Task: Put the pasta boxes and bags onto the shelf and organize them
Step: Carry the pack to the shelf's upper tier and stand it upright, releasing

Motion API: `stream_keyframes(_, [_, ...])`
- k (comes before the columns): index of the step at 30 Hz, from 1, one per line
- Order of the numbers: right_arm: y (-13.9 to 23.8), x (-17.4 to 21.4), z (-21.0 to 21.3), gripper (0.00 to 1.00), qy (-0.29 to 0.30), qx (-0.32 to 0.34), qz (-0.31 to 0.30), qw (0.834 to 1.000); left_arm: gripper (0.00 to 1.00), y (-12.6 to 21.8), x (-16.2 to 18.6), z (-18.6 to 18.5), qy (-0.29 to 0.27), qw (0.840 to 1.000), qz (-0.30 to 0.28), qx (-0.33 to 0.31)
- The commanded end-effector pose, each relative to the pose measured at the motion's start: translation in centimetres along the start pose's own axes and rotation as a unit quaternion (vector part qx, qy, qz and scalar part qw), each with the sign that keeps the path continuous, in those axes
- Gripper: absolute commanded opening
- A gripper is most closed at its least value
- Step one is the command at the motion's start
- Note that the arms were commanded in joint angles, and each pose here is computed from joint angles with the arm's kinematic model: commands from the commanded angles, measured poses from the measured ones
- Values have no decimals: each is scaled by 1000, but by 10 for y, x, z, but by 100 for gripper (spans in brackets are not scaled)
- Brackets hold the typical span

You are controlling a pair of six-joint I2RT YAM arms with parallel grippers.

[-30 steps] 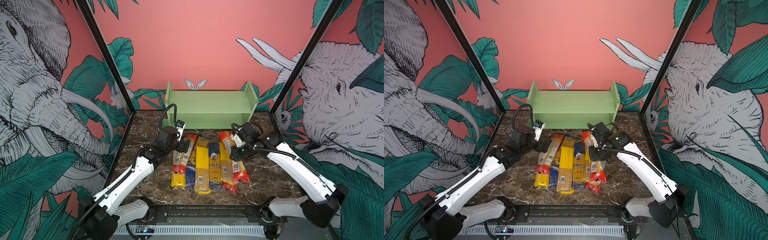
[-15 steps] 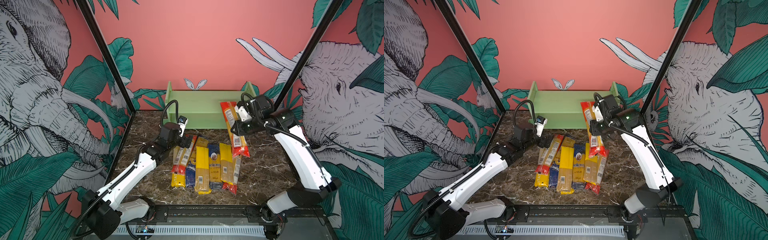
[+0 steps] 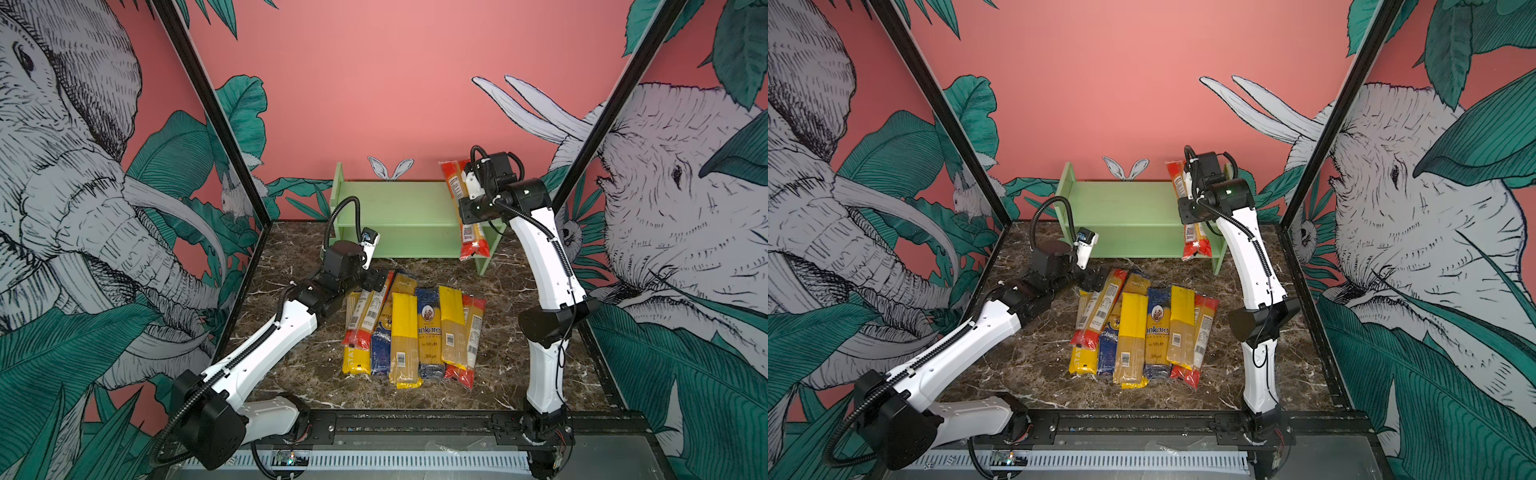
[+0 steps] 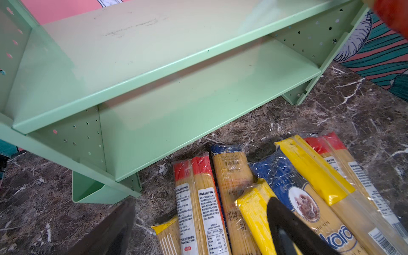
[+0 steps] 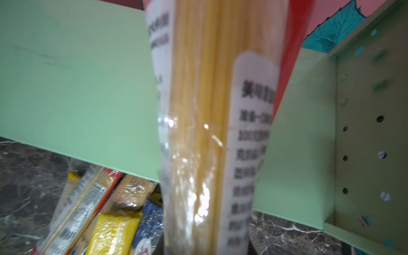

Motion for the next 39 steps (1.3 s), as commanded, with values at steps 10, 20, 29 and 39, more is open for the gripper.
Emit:
stream_keyframes(10, [23,-69,-65,0,27,155,-143,977,94,-14,-27,-15,-21,999,-16,25])
stream_keyframes(20, [-5,-60,-102,0,1,196,-122,973,94,-21,-26,-15,-27,999,-10,23])
stream_keyframes(29, [-18,-47,-112,36,-9,215,-93,972,93,-20,-23,-12,-21,1000,-9,15])
stream_keyframes(39, [-13,-44,-109,68,-13,204,-94,974,94,-16,-21,-8,-16,1000,-10,3])
Point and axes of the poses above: each gripper's point midway between its finger pads, its own y axis back along the fingers, its own z axis along the line the jaws close on, x = y × z, the point moved 2 cm from there along y, back along the fingers, and after that the axes turned 13 degrees about y, right-handed, at the moved point
